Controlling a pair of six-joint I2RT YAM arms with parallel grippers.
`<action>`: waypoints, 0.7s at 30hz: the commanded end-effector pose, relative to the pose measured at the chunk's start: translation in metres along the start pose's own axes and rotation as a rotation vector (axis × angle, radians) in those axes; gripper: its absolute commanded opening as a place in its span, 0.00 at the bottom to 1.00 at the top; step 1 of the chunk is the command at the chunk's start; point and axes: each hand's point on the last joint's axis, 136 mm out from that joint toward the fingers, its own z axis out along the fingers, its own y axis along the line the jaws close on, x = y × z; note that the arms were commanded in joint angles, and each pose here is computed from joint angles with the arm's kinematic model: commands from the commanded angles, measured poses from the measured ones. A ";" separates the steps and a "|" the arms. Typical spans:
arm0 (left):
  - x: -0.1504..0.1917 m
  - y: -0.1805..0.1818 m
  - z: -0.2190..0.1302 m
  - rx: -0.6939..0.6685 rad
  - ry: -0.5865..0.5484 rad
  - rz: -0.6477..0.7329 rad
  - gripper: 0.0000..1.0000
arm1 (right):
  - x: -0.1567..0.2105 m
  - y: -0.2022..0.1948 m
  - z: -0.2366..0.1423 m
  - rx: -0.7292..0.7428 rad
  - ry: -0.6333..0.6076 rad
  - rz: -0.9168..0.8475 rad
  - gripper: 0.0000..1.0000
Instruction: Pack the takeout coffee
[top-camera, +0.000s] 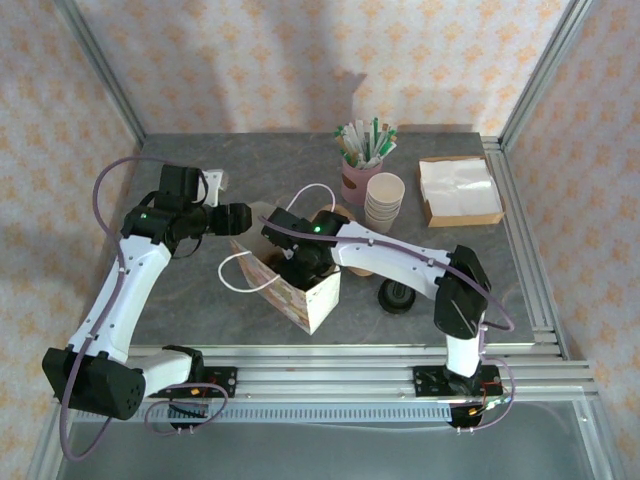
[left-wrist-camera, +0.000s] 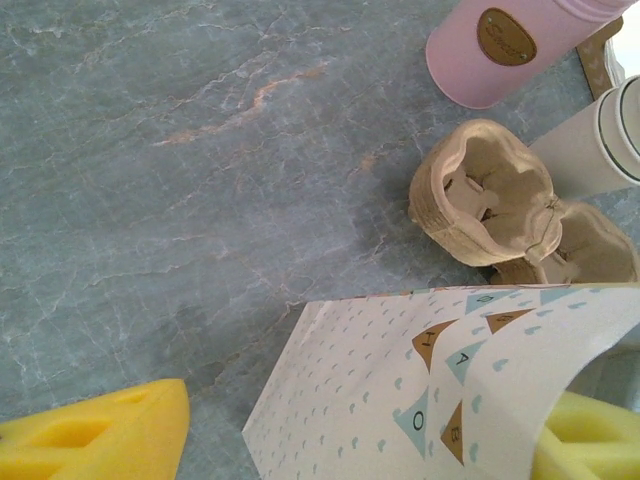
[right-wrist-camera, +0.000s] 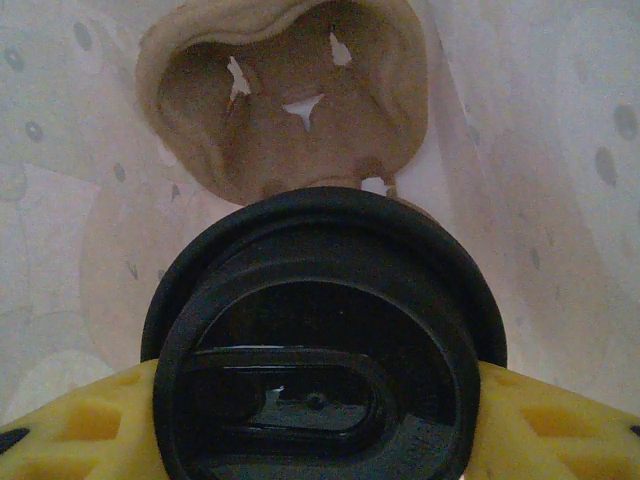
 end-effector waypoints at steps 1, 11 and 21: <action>-0.006 0.000 -0.010 -0.025 -0.028 0.007 0.71 | 0.050 -0.014 0.036 0.066 0.242 -0.023 0.50; -0.008 0.001 -0.011 -0.037 -0.038 0.008 0.71 | 0.073 -0.021 0.051 0.111 0.330 -0.050 0.50; -0.009 0.002 -0.011 -0.046 -0.041 0.005 0.71 | 0.094 -0.038 0.064 0.208 0.406 -0.077 0.50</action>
